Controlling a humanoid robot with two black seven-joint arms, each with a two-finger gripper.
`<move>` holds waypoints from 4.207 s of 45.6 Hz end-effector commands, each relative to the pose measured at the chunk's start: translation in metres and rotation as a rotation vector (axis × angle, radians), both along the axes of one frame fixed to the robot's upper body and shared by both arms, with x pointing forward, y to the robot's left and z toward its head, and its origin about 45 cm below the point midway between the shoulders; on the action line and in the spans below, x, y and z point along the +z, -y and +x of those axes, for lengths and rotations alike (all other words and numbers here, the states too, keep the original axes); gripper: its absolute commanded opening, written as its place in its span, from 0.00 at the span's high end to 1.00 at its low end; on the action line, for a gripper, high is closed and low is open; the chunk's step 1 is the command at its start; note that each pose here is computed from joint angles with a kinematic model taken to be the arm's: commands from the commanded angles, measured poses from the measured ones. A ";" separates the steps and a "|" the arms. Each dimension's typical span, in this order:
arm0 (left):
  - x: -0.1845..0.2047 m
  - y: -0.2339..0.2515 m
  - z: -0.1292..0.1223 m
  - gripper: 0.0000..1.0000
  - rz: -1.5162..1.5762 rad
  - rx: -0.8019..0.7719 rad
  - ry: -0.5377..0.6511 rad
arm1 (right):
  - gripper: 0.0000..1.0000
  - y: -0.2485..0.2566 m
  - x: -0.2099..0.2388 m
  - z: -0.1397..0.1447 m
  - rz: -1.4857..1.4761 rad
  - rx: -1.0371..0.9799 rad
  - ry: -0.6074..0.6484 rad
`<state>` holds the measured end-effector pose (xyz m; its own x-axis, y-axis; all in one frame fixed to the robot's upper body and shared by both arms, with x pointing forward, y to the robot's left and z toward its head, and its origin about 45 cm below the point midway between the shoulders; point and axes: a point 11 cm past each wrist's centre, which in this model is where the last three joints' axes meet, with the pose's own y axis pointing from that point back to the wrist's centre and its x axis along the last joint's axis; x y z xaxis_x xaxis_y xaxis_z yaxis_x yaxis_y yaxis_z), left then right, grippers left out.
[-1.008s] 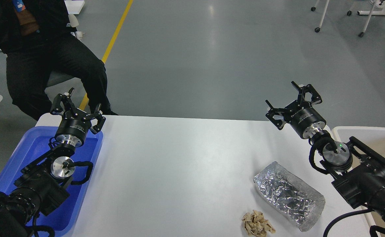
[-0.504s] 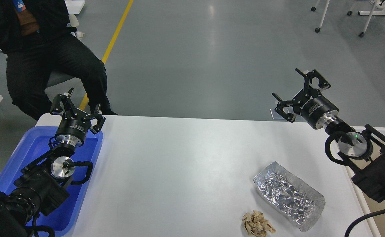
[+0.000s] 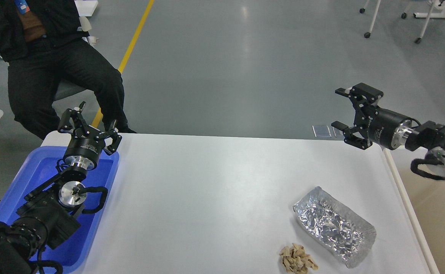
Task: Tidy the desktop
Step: 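Swing the right gripper down toward the silver foil package, then close the right gripper on the edge of the silver foil package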
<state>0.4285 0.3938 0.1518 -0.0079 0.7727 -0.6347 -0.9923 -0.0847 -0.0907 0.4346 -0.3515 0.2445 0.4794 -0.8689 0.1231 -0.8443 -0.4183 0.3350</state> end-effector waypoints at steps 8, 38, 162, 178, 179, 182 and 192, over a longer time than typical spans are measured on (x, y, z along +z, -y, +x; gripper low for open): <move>0.001 0.000 0.001 0.00 -0.001 -0.002 0.002 | 0.00 0.068 -0.010 -0.061 -0.682 0.222 -0.054; 0.001 0.000 0.001 0.00 -0.001 -0.003 0.003 | 0.00 0.099 -0.080 -0.169 -0.953 0.384 -0.235; 0.001 0.000 0.001 0.00 -0.001 -0.003 0.003 | 1.00 0.042 -0.172 -0.193 -0.800 0.396 -0.359; 0.001 0.000 0.001 0.00 -0.001 -0.003 0.003 | 1.00 0.054 -0.168 -0.195 -0.820 0.367 -0.357; 0.001 0.000 0.001 0.00 -0.001 -0.003 0.003 | 1.00 0.055 -0.167 -0.196 -0.823 0.365 -0.357; 0.001 0.000 0.001 0.00 -0.001 -0.003 0.003 | 1.00 0.057 -0.166 -0.196 -0.823 0.364 -0.358; 0.001 0.000 0.001 0.00 -0.001 -0.003 0.003 | 1.00 0.067 -0.152 -0.198 -0.817 0.353 -0.353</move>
